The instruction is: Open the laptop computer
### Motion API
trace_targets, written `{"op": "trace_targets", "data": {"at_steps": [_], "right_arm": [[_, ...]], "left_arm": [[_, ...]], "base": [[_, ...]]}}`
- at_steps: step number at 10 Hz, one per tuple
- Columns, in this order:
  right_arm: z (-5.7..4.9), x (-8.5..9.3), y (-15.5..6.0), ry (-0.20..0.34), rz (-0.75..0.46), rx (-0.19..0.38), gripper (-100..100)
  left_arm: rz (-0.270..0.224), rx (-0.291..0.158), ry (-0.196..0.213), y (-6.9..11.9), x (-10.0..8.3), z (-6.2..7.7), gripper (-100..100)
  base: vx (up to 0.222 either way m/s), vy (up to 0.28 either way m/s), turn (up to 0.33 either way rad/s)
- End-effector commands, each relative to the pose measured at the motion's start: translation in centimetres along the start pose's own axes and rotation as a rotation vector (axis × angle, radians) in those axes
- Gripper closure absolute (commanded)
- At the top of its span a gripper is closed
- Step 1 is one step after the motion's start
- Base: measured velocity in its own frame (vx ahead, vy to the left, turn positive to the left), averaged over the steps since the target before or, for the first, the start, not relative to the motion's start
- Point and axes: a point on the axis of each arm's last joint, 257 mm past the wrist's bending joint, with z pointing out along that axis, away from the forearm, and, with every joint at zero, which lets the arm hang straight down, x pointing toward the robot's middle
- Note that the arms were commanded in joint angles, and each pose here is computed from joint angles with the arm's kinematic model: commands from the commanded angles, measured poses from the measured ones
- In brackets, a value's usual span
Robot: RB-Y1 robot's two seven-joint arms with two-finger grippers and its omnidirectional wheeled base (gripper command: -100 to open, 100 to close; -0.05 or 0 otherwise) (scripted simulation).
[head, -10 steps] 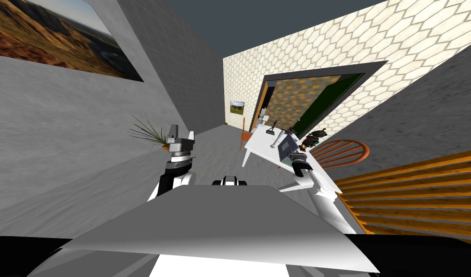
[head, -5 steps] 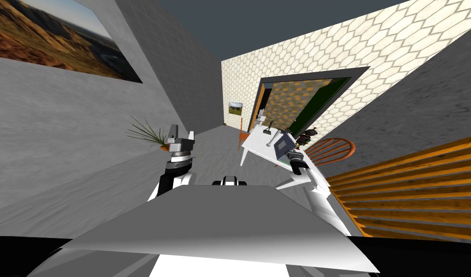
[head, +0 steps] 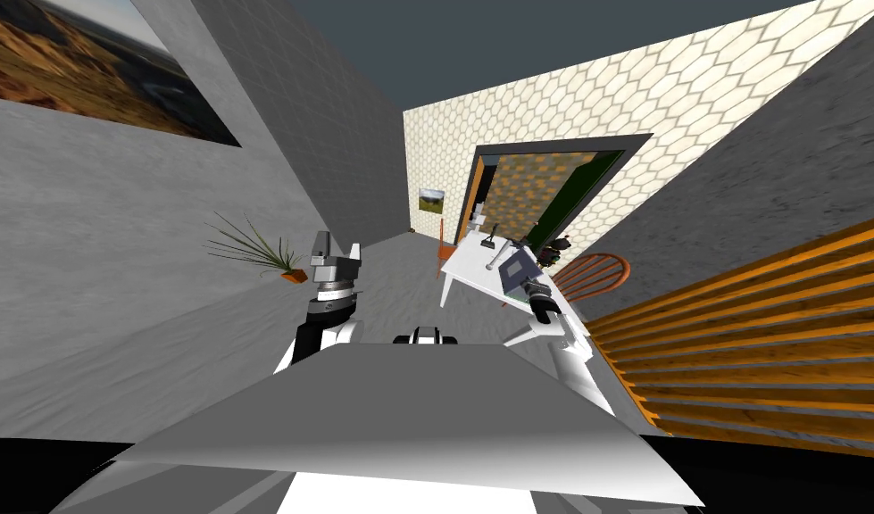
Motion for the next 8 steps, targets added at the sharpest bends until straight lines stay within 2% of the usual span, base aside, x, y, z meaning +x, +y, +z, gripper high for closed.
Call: {"op": "trace_targets", "data": {"at_steps": [1,2,3,4,7,8], "right_arm": [[-0.3,1.8,1.1,0.013,0.108,-0.003,100],[0.0,0.5,1.0,-0.007,0.082,-0.010,100],[-0.5,2.0,2.1,-0.001,0.170,-0.029,100],[-0.5,2.0,2.1,-0.001,0.170,-0.029,100],[-1.3,4.3,3.8,0.012,0.293,-0.049,100],[-1.3,4.3,3.8,0.012,0.293,-0.049,100]], "left_arm": [[0.000,0.000,0.000,0.0,0.0,0.0,0],[0.000,0.000,0.000,0.0,0.0,0.0,0],[0.000,0.000,0.000,0.0,0.0,0.0,0],[0.000,0.000,0.000,0.0,0.0,0.0,0],[0.000,0.000,0.000,0.0,0.0,0.0,0],[0.000,0.000,0.000,0.0,0.0,0.0,0]], "base": [[-0.003,-0.086,-0.073],[-0.004,-0.032,-0.022],[0.009,-0.055,-0.113],[0.018,-0.070,-0.072],[0.022,-0.067,-0.071],[0.014,-0.046,-0.044]]}}
